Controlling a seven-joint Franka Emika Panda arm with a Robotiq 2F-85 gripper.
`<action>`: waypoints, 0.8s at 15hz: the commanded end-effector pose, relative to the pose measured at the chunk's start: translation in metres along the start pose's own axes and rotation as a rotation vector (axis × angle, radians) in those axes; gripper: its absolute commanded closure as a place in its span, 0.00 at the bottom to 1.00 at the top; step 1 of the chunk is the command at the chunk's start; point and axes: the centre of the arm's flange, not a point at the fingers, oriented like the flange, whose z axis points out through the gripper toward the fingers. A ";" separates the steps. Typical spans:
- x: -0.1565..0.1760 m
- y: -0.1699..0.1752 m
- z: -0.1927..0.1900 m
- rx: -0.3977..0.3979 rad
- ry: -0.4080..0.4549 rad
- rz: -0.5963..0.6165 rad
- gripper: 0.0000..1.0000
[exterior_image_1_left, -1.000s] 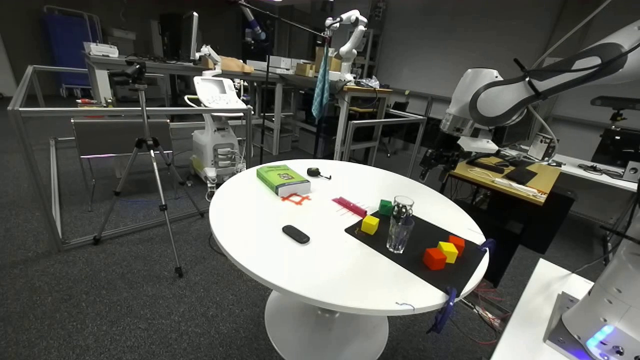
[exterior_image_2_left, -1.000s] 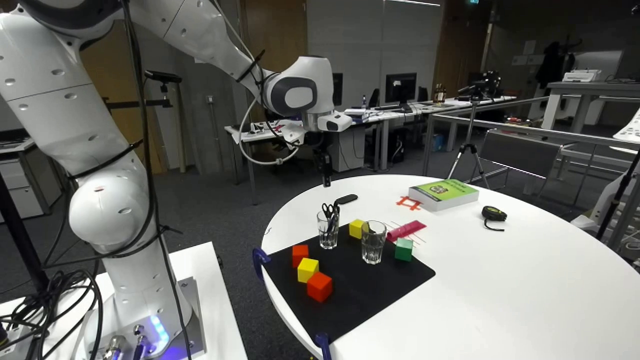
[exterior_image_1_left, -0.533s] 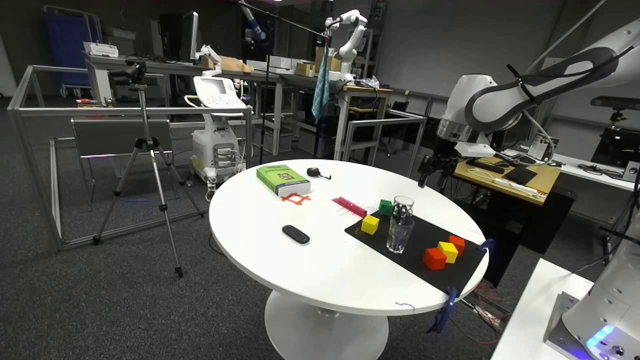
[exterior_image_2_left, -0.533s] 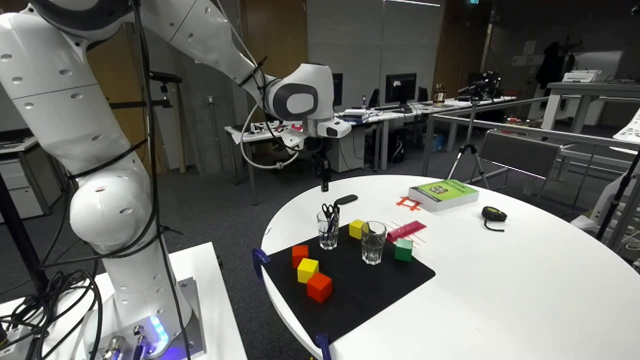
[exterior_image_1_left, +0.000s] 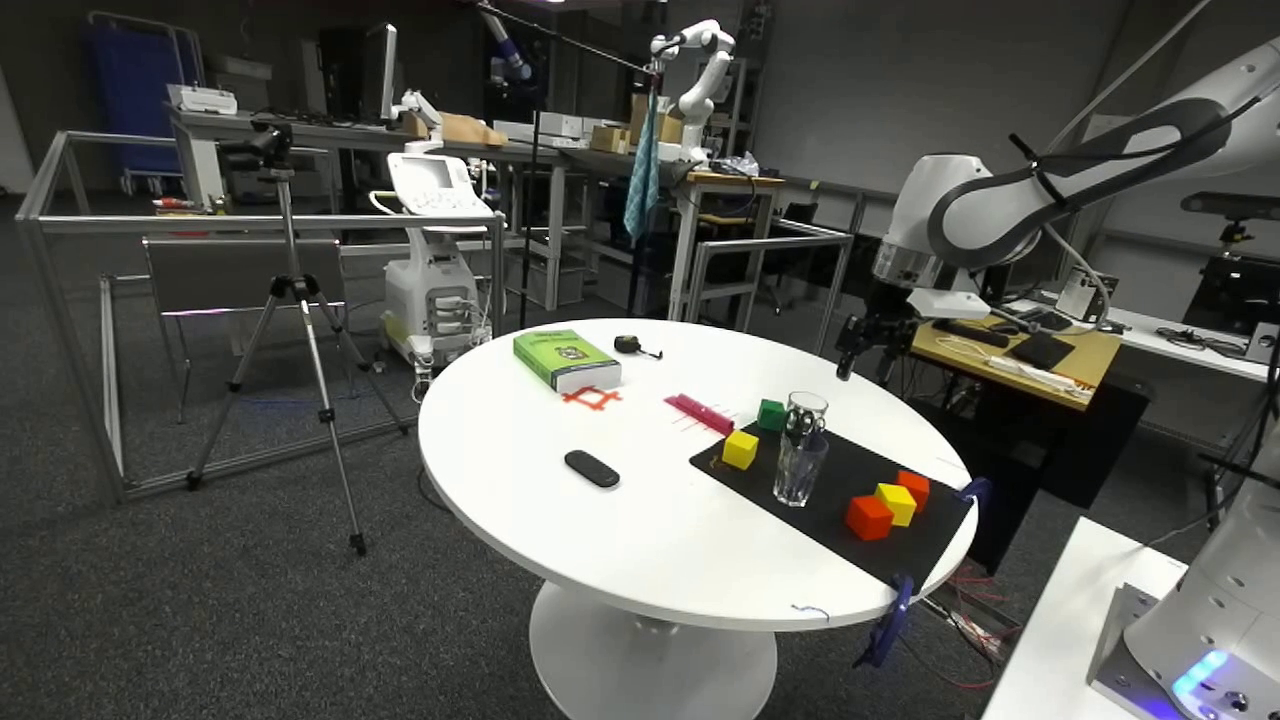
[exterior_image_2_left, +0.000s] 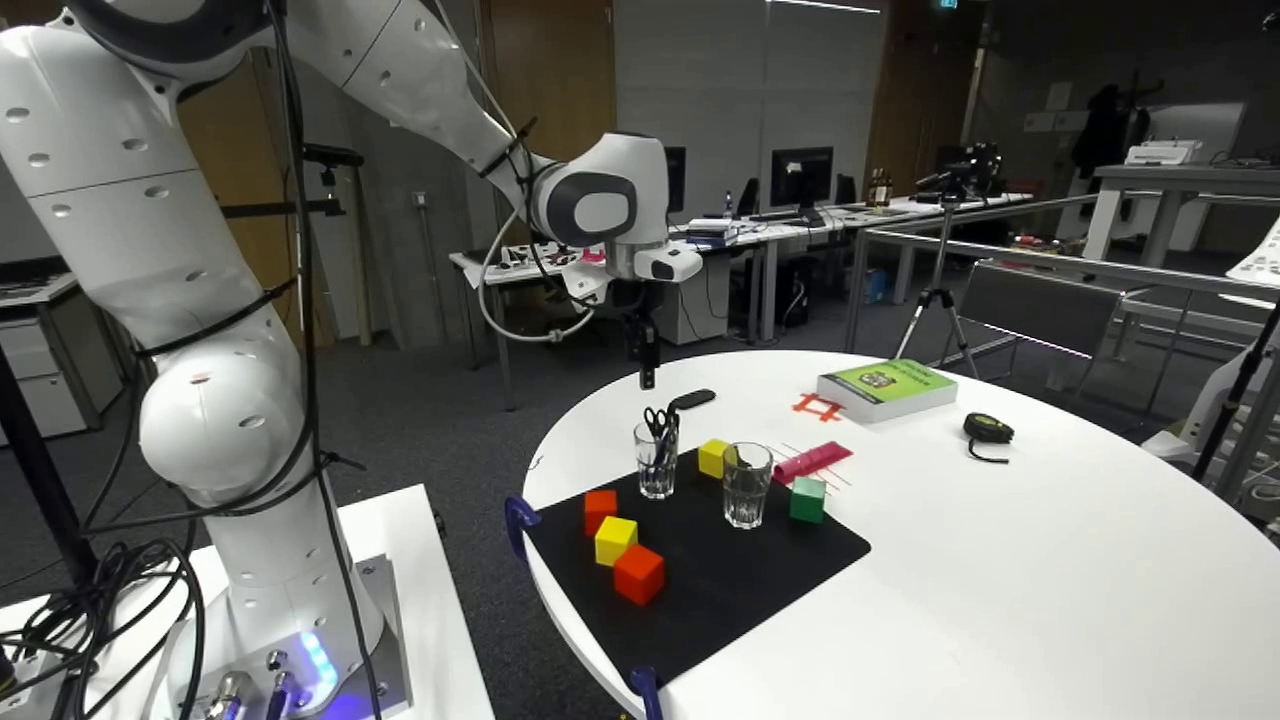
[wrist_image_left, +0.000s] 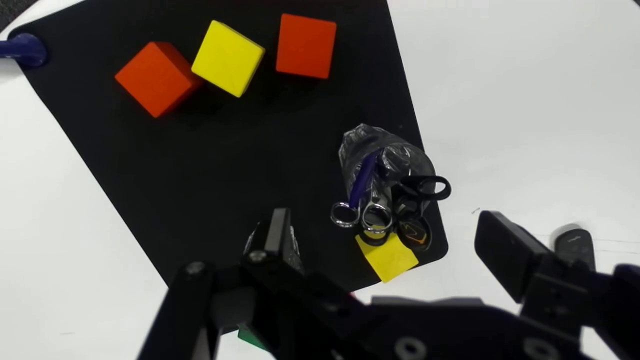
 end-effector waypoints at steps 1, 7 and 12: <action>0.008 -0.005 0.013 0.002 0.008 0.060 0.00; 0.021 -0.016 0.032 -0.007 -0.002 0.097 0.00; 0.030 -0.026 0.043 -0.018 -0.007 0.115 0.00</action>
